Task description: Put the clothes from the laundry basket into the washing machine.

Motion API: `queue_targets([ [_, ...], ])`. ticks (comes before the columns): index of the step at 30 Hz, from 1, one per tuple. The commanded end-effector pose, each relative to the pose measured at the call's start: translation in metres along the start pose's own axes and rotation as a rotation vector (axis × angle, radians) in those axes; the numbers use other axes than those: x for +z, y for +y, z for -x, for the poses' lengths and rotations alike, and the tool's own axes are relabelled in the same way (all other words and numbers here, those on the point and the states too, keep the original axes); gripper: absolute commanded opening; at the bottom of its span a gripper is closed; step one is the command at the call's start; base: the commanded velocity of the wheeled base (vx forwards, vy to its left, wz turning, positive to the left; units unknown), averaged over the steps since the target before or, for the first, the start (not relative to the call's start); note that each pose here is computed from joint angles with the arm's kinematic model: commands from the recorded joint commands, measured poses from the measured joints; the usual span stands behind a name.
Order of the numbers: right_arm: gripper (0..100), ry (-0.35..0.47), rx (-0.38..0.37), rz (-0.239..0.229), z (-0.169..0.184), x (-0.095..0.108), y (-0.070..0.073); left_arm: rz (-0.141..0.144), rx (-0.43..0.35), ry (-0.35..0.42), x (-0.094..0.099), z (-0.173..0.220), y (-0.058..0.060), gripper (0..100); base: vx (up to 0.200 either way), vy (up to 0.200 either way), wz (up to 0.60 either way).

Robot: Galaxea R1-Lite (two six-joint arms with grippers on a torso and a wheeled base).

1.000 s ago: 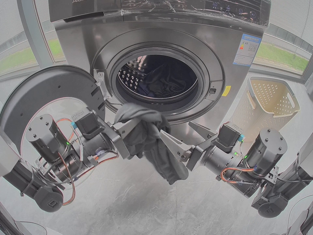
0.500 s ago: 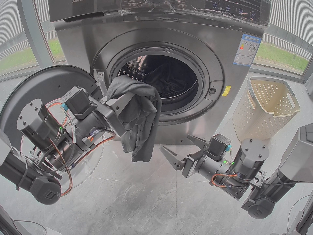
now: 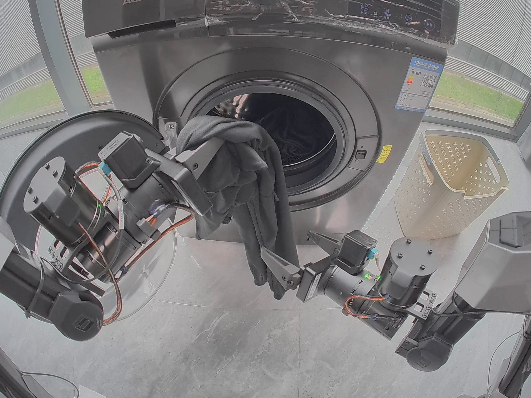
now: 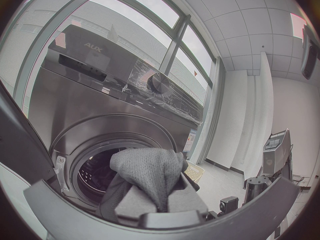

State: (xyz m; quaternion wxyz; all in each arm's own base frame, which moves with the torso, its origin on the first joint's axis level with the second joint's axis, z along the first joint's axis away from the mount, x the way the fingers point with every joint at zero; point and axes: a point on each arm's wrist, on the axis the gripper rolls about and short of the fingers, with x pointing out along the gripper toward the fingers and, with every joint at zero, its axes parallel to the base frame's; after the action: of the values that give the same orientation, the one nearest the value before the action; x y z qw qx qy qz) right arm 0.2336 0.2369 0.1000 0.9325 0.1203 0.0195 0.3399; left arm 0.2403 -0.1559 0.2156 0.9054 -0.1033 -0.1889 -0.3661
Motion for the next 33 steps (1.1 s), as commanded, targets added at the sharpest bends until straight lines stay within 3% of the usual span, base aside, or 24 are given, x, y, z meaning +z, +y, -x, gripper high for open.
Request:
queue_targets([
  [1,100,0.017,0.002,0.001,-0.003,-0.007,0.001,0.0,-0.001,-0.017,0.003,-0.002,0.0,0,0.0,0.0,0.0],
  [15,100,-0.061,-0.036,0.004,-0.045,-0.012,-0.015,0.009,-0.001,-0.019,0.004,-0.003,-0.002,0,0.0,0.0,0.0],
  [19,100,-0.071,-0.043,0.032,-0.056,-0.017,-0.019,0.009,0.004,-0.02,0.004,-0.003,-0.002,0,0.0,0.0,0.0],
  [27,100,-0.125,-0.034,0.037,-0.079,-0.018,-0.02,0.008,0.006,-0.017,0.003,-0.003,-0.002,0,0.0,0.0,0.0],
  [33,100,-0.152,-0.071,0.052,-0.088,-0.018,-0.037,0.007,0.009,-0.014,0.002,-0.002,-0.001,0,0.0,0.0,0.0],
])
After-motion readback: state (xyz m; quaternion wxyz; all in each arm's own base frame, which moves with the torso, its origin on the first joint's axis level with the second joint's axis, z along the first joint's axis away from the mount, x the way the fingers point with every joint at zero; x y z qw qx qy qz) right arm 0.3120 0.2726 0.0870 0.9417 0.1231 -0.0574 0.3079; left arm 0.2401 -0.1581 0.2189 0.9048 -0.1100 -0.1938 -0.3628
